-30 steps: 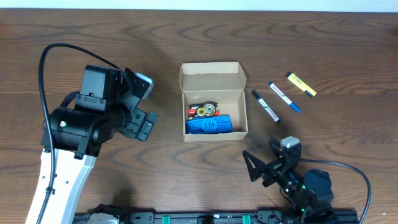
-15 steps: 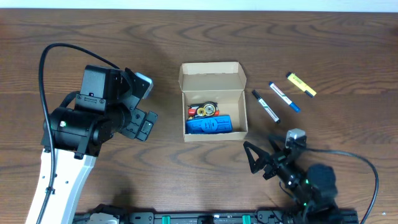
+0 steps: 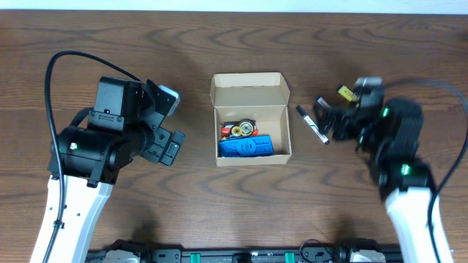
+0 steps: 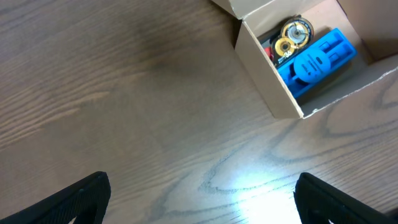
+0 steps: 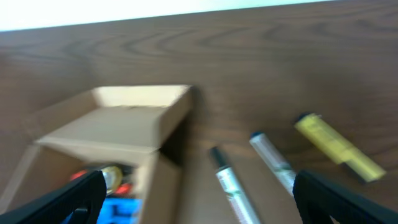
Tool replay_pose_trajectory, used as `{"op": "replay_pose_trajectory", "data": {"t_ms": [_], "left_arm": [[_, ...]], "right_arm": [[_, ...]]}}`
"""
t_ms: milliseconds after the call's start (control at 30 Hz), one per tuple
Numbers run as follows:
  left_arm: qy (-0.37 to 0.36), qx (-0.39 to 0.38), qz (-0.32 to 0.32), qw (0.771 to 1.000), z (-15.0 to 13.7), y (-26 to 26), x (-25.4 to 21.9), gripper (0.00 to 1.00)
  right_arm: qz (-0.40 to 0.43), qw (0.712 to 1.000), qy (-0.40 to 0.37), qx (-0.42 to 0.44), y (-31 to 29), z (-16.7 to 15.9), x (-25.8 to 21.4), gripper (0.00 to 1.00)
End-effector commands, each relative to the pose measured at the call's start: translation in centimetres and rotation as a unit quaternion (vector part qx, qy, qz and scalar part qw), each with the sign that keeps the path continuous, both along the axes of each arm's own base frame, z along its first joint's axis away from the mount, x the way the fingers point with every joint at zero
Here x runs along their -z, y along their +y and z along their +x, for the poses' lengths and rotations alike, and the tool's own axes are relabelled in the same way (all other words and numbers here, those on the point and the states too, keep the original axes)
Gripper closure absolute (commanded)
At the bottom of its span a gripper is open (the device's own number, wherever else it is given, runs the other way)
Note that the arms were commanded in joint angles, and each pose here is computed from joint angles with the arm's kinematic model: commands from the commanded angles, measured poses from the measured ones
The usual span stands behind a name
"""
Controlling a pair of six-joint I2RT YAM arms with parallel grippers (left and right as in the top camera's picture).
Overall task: Pack container
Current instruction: 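Move the right gripper over the yellow highlighter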
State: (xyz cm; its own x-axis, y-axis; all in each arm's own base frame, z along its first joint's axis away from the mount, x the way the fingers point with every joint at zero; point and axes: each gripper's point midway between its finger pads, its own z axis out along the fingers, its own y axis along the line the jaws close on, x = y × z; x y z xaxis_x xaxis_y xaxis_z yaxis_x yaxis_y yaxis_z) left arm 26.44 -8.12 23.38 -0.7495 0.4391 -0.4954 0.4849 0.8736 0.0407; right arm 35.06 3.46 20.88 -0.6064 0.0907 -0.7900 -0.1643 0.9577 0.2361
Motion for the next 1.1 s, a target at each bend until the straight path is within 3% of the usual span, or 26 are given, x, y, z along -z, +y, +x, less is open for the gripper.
{"op": "replay_pose_trajectory", "data": {"t_ms": [0,233,467,833,1067], "left_arm": [[-0.007,0.003,0.003,1.000,0.0,0.1,-0.4,0.05],[-0.007,0.002,0.003,1.000,0.0,0.1,-0.4,0.05],[-0.007,0.003,0.003,1.000,0.0,0.1,-0.4,0.05],[-0.007,0.002,0.003,1.000,0.0,0.1,-0.4,0.05],[-0.007,0.003,0.003,1.000,0.0,0.1,-0.4,0.05]], "right_arm": [[-0.068,0.998,0.005,-0.010,-2.8,2.9,0.0,0.01],[-0.147,0.986,0.072,0.026,-7.7,7.5,3.8,0.01],[-0.186,0.977,0.108,0.004,-10.8,10.3,7.5,0.01],[-0.210,0.959,0.181,-0.054,-12.0,10.5,15.8,0.05],[-0.217,0.955,0.195,-0.059,-12.4,10.8,18.6,0.07]]}}
